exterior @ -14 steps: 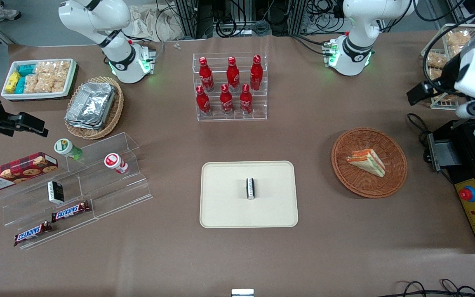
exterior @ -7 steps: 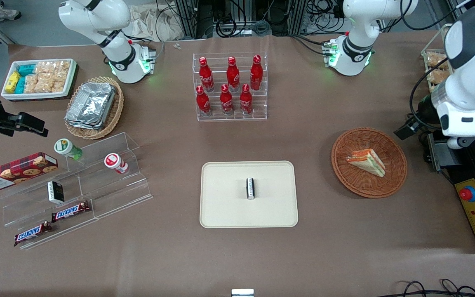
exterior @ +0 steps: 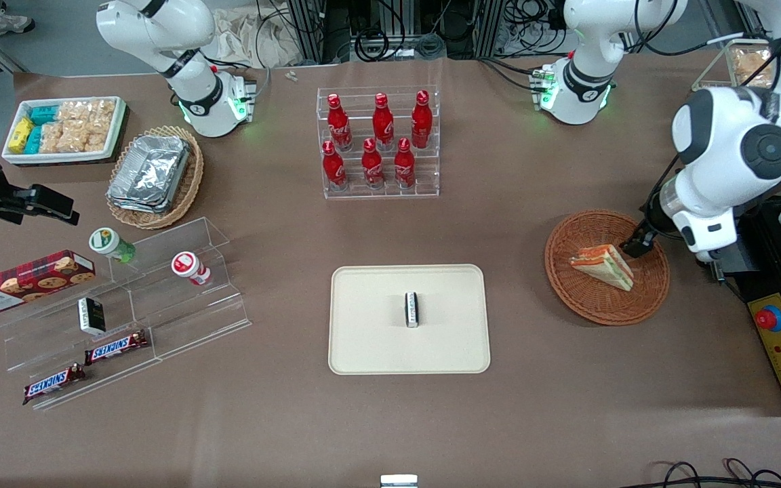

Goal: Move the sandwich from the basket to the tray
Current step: 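Lower the open left gripper around the wrapped sandwich and close it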

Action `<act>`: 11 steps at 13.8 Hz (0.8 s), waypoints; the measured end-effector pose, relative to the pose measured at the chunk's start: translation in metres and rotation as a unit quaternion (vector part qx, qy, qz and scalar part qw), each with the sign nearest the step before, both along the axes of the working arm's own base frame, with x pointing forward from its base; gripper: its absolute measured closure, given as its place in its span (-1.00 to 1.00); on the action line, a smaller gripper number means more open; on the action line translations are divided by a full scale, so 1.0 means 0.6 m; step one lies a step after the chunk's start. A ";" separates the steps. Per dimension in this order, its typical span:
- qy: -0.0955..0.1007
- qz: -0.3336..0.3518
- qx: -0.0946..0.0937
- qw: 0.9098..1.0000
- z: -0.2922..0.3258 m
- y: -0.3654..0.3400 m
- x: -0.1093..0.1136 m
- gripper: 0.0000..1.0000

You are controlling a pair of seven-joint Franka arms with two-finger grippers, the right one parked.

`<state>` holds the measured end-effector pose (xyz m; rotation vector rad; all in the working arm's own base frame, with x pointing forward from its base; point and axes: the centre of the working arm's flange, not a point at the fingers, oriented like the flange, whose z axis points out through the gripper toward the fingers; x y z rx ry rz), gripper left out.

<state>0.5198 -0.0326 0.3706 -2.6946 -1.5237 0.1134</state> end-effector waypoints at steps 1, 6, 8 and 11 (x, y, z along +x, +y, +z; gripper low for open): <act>-0.003 0.006 -0.001 1.000 -0.022 0.000 0.005 -1.00; 0.011 0.011 -0.004 1.000 -0.129 -0.001 0.023 -1.00; 0.015 0.011 -0.005 1.000 -0.159 -0.002 0.026 -1.00; 0.025 0.011 -0.005 1.000 -0.191 -0.002 0.025 -1.00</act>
